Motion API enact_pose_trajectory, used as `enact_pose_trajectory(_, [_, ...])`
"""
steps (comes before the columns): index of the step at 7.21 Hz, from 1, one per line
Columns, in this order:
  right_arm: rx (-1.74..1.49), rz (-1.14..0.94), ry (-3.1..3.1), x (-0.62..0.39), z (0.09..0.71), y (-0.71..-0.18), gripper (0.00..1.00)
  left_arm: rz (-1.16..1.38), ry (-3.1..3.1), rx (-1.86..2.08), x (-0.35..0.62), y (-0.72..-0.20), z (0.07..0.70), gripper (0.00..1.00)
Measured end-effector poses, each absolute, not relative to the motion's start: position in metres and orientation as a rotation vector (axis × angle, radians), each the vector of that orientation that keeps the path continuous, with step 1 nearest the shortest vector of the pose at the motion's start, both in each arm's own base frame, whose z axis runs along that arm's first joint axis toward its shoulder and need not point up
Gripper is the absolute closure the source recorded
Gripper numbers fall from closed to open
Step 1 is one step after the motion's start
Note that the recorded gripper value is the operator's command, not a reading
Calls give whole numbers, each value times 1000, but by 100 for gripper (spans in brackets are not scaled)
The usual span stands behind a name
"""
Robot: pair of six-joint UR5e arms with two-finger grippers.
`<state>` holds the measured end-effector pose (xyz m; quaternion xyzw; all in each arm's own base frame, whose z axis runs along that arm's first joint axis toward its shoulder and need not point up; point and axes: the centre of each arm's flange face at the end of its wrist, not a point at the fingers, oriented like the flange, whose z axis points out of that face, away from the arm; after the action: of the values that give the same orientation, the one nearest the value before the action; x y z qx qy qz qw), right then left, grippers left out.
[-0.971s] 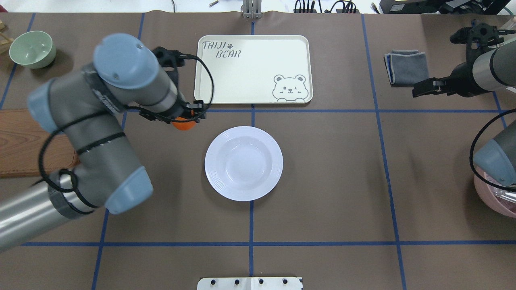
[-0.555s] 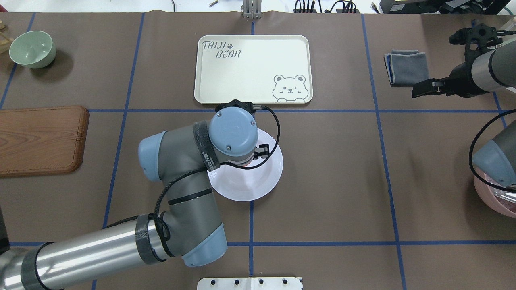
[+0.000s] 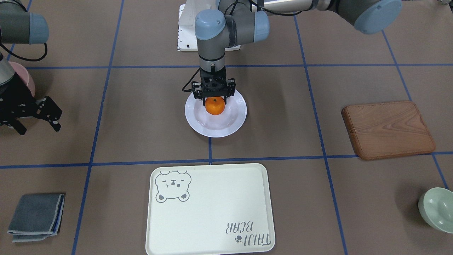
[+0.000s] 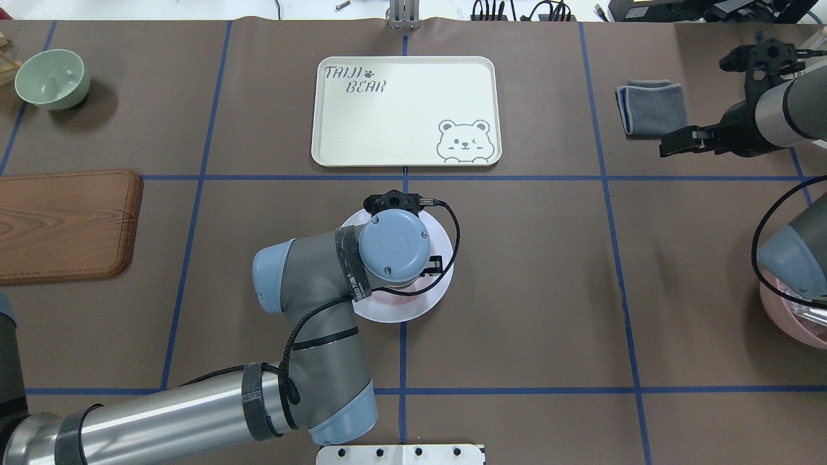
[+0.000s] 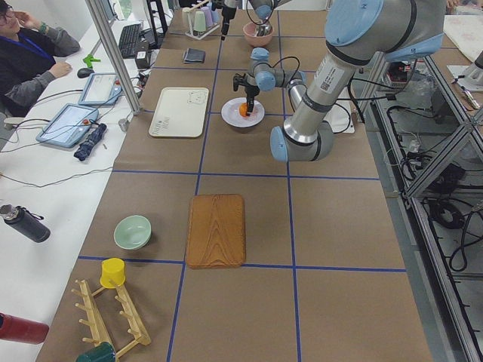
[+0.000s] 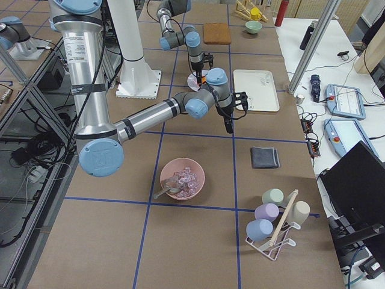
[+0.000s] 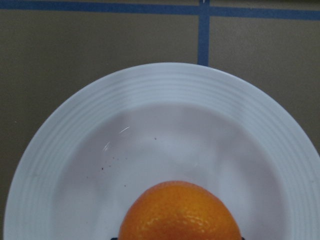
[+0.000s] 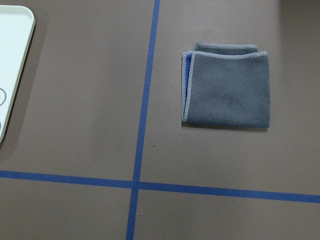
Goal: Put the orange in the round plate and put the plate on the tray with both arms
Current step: 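Carry the orange with the left gripper and lower it onto the white plate, then open the left gripper and withdraw it while the right arm reaches toward the plate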
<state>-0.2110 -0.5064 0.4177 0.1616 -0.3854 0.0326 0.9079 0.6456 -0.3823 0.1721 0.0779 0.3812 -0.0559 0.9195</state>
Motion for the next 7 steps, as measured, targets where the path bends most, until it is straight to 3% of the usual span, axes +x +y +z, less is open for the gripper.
enact_pose_trajectory(1, [333, 67, -795, -211, 418, -506, 0, -113, 785, 161, 647, -382, 172, 2])
enact_pose_trajectory(5, [335, 66, -798, -211, 416, -506, 0, -103, 845, 207, 606, -400, 149, 2])
enact_pose_trajectory(7, [330, 91, -825, -221, 402, -507, 0, -14, 849, 253, 506, -463, 179, 2])
